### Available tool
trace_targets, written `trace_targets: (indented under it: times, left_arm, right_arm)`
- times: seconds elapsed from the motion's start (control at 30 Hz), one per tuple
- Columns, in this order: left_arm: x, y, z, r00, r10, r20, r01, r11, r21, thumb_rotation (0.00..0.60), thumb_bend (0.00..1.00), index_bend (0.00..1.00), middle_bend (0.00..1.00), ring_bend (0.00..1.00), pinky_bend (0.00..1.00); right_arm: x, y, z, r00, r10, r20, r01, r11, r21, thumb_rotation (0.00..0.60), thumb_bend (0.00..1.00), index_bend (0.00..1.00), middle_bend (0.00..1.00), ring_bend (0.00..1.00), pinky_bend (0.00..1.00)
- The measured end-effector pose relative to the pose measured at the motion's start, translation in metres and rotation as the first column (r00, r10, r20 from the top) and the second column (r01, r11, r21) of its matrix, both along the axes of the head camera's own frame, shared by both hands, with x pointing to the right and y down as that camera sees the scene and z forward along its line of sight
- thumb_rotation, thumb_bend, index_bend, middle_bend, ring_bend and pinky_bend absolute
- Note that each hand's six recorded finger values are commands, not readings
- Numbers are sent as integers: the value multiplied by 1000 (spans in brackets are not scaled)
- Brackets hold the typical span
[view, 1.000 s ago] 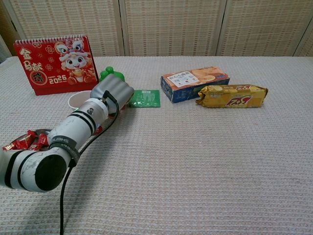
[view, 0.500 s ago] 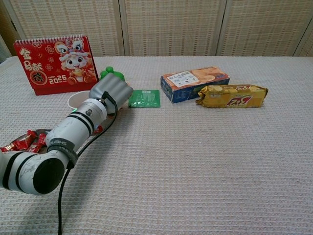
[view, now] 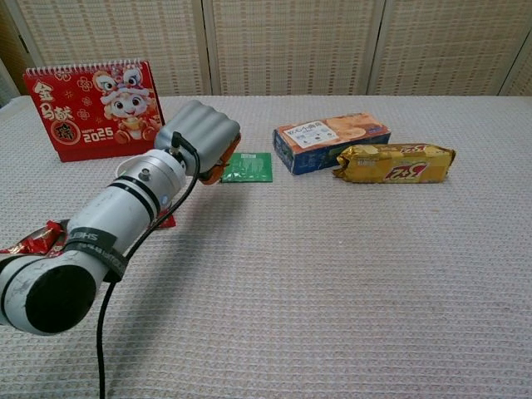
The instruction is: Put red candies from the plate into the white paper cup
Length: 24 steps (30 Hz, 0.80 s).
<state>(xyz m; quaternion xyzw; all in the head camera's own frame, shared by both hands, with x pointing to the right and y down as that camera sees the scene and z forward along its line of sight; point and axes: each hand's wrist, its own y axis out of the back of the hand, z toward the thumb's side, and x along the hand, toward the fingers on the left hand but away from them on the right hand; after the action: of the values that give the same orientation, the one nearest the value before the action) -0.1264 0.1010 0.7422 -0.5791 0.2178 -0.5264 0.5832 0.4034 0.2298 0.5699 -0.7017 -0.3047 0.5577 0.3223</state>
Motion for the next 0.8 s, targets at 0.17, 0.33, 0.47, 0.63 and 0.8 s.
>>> trace_targets:
  times: [0.17, 0.33, 0.47, 0.63, 0.8]
  left_arm:
    - [-20, -3, -30, 998, -24, -54, 24, 1000, -9, 600, 411, 547, 573, 886, 1000]
    - [-72, -8, -56, 997, -79, -22, 78, 997, -19, 600, 413, 540, 571, 886, 1000]
    - [-106, 0, -58, 992, -129, 15, 130, 990, -58, 600, 413, 523, 553, 886, 1000]
    - [-115, 13, -51, 991, -125, 36, 128, 985, -116, 600, 413, 514, 546, 886, 1000]
    - [-106, 22, -50, 996, -88, 27, 91, 988, -124, 600, 413, 511, 546, 886, 1000]
  right_arm:
    - [-2, 1, -2, 1000, -6, 6, 6, 1000, 4, 600, 57, 0, 0, 0, 53]
    - [-4, 2, -2, 1000, -14, 8, 14, 1000, 3, 600, 58, 0, 0, 0, 53]
    - [-5, 3, -2, 1000, -16, 9, 16, 1000, 6, 600, 57, 0, 0, 0, 54]
    - [-6, 3, -2, 1000, -17, 7, 17, 1000, 7, 600, 58, 0, 0, 0, 54]
    - [-5, 4, -2, 1000, -17, 5, 16, 1000, 9, 600, 57, 0, 0, 0, 54]
